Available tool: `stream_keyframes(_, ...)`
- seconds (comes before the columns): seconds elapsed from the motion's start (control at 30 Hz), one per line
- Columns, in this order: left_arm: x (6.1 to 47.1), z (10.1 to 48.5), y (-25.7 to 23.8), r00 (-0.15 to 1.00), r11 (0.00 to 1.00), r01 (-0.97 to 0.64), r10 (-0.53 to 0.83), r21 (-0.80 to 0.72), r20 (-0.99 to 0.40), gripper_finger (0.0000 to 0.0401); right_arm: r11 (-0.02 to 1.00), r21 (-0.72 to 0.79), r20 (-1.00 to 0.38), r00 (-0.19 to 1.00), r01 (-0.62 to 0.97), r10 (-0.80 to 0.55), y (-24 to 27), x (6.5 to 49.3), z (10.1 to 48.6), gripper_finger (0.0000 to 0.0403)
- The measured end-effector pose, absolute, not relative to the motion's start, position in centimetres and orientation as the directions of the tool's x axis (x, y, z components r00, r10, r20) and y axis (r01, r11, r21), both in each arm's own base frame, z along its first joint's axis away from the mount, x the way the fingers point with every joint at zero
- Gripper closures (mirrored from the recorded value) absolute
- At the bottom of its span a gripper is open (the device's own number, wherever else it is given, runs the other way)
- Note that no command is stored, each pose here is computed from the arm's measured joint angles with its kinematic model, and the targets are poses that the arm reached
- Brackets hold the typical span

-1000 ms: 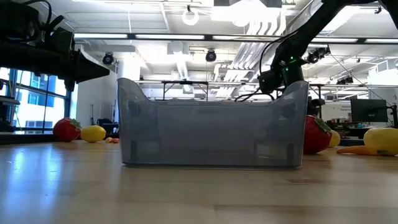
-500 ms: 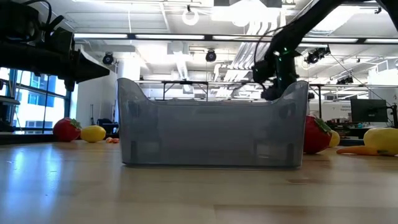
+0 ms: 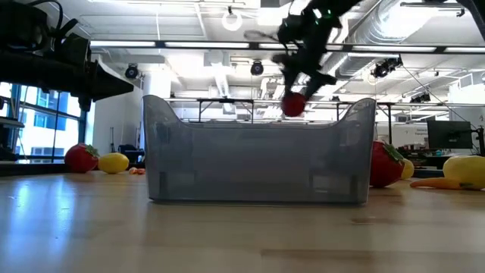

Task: Sort produce into baskets
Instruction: Put the red tomato into the blue bin

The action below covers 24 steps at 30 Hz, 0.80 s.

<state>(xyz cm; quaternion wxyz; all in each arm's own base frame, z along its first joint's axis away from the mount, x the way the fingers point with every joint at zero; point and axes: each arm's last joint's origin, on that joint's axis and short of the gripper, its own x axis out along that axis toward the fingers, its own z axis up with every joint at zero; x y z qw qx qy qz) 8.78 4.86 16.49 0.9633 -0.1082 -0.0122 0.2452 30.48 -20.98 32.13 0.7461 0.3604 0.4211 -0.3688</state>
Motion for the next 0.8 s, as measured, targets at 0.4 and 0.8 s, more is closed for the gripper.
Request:
stream_keyframes(0.4, 8.8, 16.5, 4.9, 0.879, 0.856, -0.47, 0.475, -0.214, -0.029, 0.04, 0.288, 0.353, -0.822, 0.443, 0.89, -0.359, -20.6, 36.4, 31.6, 0.0173)
stream_keyframes(0.8, 8.8, 16.5, 4.9, 0.879, 0.856, -0.47, 0.475, -0.214, -0.029, 0.04, 0.198, 0.234, -0.902, 0.289, 0.952, -0.322, -23.2, 38.1, 25.9, 0.0173)
